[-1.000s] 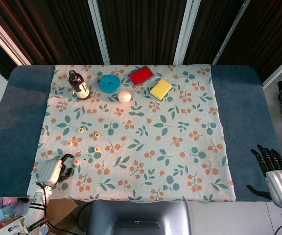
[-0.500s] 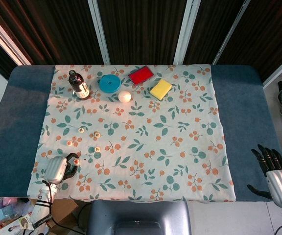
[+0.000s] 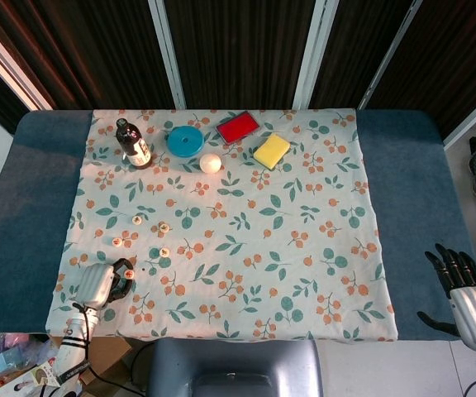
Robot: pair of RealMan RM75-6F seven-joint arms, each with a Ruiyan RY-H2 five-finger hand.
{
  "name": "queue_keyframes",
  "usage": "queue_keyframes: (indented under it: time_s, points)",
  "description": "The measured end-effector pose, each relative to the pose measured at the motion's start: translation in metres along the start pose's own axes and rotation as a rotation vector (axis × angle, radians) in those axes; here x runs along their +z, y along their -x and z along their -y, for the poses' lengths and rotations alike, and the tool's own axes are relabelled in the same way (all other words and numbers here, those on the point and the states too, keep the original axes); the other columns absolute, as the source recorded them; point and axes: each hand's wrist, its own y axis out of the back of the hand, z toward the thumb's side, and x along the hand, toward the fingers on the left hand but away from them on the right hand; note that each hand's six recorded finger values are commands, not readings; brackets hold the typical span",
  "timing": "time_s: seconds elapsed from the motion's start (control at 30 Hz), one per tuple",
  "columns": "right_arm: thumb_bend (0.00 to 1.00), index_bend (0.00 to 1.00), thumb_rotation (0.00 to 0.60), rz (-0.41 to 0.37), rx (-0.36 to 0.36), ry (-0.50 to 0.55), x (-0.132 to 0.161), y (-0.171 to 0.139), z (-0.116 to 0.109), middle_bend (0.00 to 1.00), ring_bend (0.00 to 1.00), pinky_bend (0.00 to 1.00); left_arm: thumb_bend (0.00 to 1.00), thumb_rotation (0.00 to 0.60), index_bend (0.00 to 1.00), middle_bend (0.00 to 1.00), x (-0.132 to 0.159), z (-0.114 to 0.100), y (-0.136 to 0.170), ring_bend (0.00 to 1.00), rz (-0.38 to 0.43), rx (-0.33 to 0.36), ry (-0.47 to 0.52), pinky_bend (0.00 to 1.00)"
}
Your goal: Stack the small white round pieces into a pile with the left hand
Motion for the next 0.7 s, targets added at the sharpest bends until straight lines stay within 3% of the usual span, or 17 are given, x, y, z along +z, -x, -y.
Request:
queue_keyframes:
  time_s: [0.17, 0.4, 0.7]
  points:
    - [0.12, 0.0, 0.6, 0.001, 0.002, -0.001, 0.0, 0.0, 0.0, 0.0, 0.0, 0.0, 0.41, 0.6, 0.5, 1.0, -0.001, -0.01, -0.006, 1.0, -0.007, 0.029, 0.016, 1.0]
    - [0.12, 0.0, 0.6, 0.0, 0.005, -0.006, 0.001, 0.001, 0.002, 0.0, 0.0, 0.0, 0.41, 0.6, 0.5, 1.0, -0.012, -0.043, -0.037, 1.0, -0.074, 0.111, 0.066, 1.0]
    - [0.12, 0.0, 0.6, 0.011, 0.009, -0.01, 0.0, 0.003, 0.003, 0.0, 0.0, 0.0, 0.41, 0.6, 0.49, 1.0, -0.022, -0.053, -0.063, 1.0, -0.142, 0.103, 0.063, 1.0]
